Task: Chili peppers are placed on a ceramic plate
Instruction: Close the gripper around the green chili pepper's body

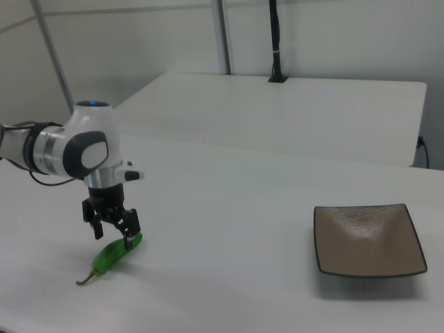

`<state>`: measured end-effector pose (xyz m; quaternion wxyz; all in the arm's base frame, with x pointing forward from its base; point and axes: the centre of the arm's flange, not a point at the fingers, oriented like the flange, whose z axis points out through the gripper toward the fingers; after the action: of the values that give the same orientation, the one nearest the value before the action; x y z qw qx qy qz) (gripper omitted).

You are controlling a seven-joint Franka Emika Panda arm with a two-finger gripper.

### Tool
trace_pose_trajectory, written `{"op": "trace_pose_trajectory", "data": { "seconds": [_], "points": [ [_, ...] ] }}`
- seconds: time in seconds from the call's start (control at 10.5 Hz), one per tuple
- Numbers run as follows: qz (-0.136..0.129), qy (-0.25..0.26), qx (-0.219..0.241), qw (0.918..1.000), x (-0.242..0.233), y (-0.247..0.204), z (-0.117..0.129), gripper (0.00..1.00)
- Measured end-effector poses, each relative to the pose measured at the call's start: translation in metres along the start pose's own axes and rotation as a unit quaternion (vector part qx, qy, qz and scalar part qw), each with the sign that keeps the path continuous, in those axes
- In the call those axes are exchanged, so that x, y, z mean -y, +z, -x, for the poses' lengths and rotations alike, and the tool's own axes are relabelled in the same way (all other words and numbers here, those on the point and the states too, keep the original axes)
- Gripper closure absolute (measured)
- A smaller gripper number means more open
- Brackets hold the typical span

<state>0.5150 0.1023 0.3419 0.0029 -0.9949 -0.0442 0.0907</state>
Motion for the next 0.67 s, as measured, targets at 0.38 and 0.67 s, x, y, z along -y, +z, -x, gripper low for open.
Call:
{"op": "trace_pose_trajectory", "data": {
  "seconds": [0.38,0.67],
  "points": [
    [-0.002,-0.006,0.015,0.9999,0.007,0.037,-0.009,0.06],
    [-0.002,-0.019,0.014,0.9997,0.014,0.039,-0.01,0.54]
  ]
}}
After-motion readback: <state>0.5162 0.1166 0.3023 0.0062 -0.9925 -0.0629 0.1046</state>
